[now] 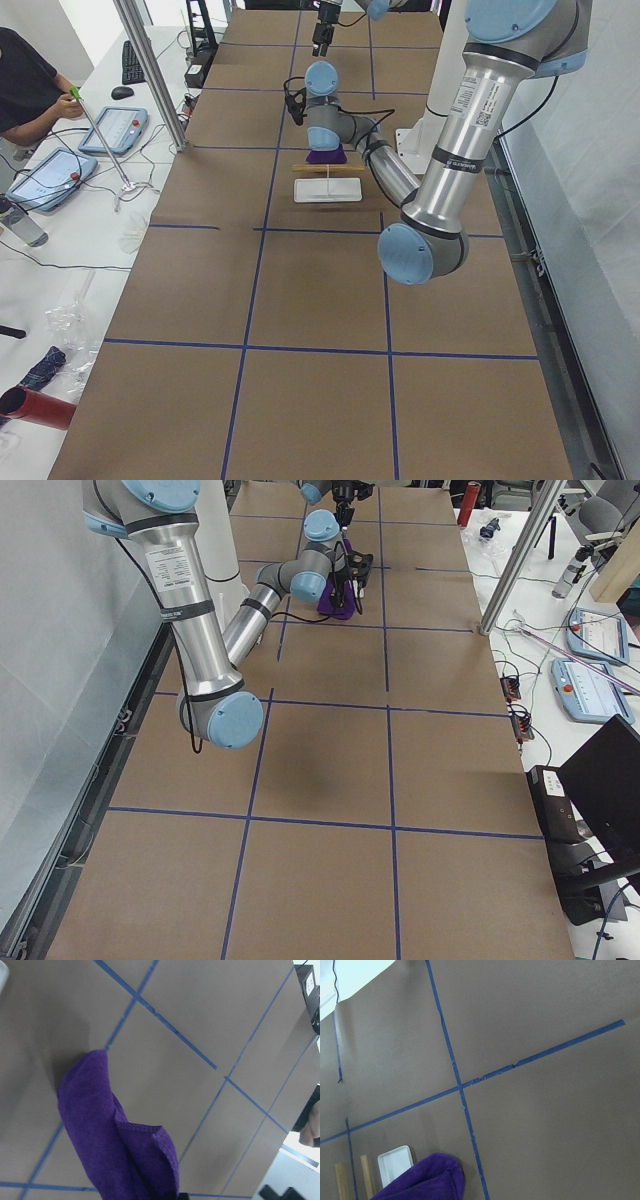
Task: Hang towel on rack
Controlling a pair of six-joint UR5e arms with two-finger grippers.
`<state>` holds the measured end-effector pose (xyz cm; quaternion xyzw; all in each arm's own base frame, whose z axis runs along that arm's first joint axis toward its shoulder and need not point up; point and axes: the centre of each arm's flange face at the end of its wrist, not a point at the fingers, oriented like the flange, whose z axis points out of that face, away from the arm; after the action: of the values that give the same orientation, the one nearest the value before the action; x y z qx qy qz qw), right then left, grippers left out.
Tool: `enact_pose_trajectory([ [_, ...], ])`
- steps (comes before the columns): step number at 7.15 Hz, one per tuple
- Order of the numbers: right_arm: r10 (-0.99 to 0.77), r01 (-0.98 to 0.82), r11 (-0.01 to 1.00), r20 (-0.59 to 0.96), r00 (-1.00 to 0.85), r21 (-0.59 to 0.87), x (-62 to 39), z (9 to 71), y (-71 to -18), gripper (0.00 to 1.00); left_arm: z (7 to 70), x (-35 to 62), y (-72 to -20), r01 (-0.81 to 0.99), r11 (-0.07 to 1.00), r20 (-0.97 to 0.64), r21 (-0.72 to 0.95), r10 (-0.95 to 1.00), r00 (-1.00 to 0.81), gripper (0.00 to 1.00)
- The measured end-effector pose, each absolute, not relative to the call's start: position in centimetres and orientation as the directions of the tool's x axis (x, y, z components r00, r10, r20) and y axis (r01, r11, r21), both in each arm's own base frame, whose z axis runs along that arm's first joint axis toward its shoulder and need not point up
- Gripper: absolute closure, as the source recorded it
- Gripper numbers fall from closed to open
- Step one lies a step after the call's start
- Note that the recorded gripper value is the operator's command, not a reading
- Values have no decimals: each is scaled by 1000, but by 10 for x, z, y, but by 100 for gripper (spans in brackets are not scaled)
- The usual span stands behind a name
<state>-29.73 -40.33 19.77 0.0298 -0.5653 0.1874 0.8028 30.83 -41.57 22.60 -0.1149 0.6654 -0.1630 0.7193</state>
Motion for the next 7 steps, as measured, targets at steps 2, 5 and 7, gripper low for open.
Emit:
enact_pose_trajectory([
  [2,269,-341,926,917,295,-161,-297,201,-405,0,291,274,-414,117,954,-948,-276,-290,134,100],
  [5,270,-347,924,917,294,-161,-294,201,-408,0,347,221,-420,97,977,-963,-188,-203,180,100],
  [7,269,-346,924,918,292,-161,-294,199,-407,0,371,205,-422,99,983,-963,-156,-174,205,100],
])
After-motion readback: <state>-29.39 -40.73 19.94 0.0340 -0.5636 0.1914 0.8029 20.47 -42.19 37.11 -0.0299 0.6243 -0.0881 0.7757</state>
